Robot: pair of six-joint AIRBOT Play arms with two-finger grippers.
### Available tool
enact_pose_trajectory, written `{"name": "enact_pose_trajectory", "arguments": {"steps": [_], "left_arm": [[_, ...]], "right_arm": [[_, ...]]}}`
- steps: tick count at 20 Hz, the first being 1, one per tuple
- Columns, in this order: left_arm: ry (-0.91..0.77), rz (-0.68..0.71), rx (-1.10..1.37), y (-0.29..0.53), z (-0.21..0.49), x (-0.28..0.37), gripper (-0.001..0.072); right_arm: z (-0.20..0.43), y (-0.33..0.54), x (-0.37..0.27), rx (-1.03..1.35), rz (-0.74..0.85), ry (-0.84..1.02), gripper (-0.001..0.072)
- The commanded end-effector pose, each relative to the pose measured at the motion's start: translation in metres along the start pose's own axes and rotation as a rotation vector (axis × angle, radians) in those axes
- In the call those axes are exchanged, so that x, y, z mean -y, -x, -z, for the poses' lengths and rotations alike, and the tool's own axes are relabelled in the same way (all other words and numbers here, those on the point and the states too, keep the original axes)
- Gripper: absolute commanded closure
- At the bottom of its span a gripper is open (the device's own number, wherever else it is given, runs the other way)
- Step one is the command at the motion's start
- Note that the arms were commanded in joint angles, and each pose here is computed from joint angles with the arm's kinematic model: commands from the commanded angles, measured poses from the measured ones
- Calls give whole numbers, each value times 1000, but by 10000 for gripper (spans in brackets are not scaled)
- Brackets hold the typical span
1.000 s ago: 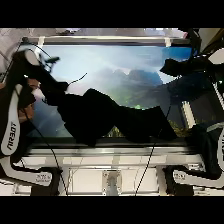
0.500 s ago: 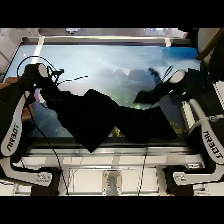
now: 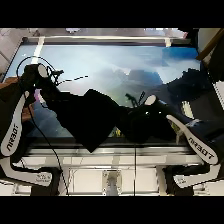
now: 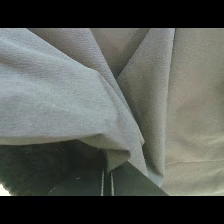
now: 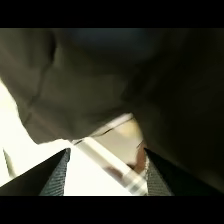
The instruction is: Fold the clothes and pants, and hang the long-sleeved shirts on hangers.
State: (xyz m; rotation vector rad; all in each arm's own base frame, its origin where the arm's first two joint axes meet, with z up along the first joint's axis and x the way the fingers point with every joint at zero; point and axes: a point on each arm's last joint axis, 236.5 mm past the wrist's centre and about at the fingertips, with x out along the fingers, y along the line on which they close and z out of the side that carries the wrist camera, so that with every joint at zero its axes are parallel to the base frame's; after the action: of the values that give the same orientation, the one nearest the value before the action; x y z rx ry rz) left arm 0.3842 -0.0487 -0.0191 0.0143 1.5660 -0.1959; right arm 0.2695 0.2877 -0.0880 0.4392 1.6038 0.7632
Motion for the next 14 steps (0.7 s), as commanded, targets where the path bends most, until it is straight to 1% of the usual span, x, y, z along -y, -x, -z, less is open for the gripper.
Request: {"name": "enact_pose_trajectory", "arguments": {"steps": [1, 6, 7, 8, 9, 10, 11, 12, 14], "left_arm": [[-1, -1, 1, 0, 0, -1, 691], [-1, -1, 4, 0, -1, -1, 691], [0, -1, 6, 0, -1, -1, 691], [0, -1, 11, 0, -2, -1, 691], [0, -2, 17, 0, -4, -1, 691], [0, -2, 21, 0, -5, -1, 691], [0, -2, 22, 0, -5, -1, 691], [0, -3, 22, 0, -5, -1, 691], [-1, -6, 18, 1, -4, -2, 691]], "right_arm": [[7, -37, -12, -19, -38, -45, 184], [0, -53, -25, 14, -86, -91, 187], [-5, -53, -28, 32, -103, -87, 207], [-9, -52, -31, 49, -114, -96, 243], [-12, -52, -32, 63, -119, -105, 314], [-16, -52, -32, 77, -120, -109, 440], [-19, -51, -33, 88, -118, -105, 625], [-23, -49, -35, 98, -121, -98, 705], [-31, -34, -46, 108, -144, -49, 705]]}}
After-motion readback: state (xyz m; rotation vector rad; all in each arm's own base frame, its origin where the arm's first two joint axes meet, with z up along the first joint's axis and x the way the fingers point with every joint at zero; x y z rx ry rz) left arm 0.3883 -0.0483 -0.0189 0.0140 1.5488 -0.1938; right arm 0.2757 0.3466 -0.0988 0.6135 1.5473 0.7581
